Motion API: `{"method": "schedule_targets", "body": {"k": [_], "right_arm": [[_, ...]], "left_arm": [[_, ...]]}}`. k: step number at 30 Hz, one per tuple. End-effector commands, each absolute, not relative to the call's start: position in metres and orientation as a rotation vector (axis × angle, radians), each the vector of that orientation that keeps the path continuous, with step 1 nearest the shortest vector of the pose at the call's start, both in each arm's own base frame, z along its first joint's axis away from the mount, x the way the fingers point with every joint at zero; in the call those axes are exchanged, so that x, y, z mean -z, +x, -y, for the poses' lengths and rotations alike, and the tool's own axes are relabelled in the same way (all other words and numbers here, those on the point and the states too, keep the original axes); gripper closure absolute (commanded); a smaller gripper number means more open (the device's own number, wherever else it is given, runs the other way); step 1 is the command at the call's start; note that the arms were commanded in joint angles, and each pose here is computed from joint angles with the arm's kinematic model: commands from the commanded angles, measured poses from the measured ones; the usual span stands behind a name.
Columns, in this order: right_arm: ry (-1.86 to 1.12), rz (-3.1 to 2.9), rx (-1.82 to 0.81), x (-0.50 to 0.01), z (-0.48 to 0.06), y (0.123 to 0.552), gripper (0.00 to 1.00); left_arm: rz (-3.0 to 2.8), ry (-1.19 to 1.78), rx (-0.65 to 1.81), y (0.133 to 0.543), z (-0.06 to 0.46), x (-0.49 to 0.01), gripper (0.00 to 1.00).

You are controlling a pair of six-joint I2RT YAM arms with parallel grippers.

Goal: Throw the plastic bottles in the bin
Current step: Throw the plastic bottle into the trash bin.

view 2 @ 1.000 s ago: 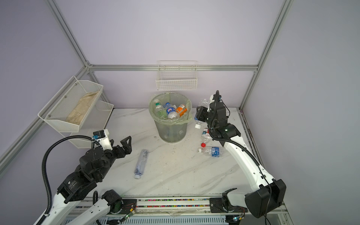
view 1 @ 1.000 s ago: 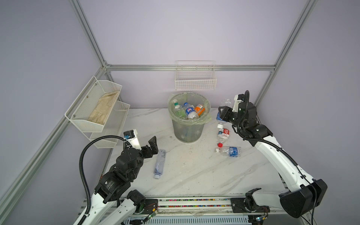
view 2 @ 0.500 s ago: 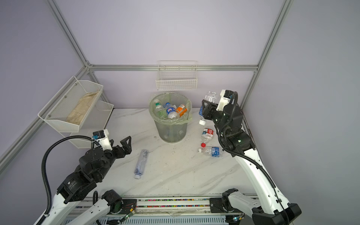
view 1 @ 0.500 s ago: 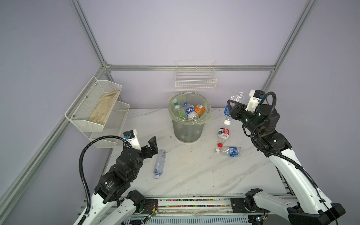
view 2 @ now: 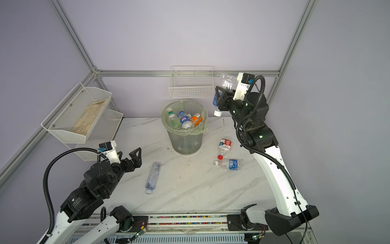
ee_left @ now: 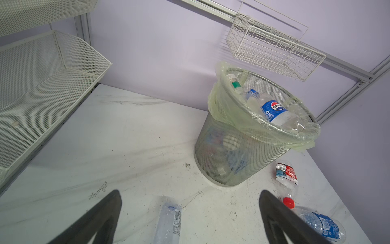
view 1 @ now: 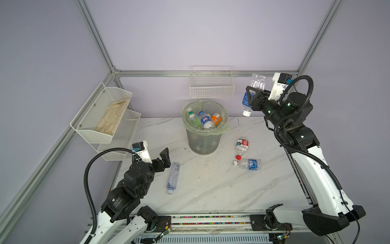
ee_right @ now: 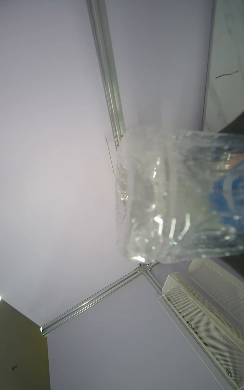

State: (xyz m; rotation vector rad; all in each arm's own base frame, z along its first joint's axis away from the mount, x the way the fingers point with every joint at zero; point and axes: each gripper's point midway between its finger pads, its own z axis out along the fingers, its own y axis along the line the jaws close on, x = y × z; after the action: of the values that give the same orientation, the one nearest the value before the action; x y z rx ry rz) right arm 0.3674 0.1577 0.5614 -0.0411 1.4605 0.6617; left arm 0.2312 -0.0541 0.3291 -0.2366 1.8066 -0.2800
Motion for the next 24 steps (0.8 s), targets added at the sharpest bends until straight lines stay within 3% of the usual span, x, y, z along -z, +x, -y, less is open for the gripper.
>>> {"method": "schedule_targets", "body": {"k": [1, 12, 24], "right_arm": [[-0.098, -1.43, -0.671, -0.58, -0.165, 0.367, 0.74], [-0.151, -1.405, -0.705, -0.612, -0.195, 0.377, 0.74], [-0.217, -1.499, -0.662, -0.588, -0.243, 0.402, 0.72]], "left_arm": [[-1.783, -0.238, 0.307, 0.23, 0.055, -0.337, 0.0], [-1.776, -0.231, 0.306, 0.228, 0.054, -0.338, 0.0], [-1.763, -0.235, 0.292, 0.221, 0.047, -0.34, 0.0]]}}
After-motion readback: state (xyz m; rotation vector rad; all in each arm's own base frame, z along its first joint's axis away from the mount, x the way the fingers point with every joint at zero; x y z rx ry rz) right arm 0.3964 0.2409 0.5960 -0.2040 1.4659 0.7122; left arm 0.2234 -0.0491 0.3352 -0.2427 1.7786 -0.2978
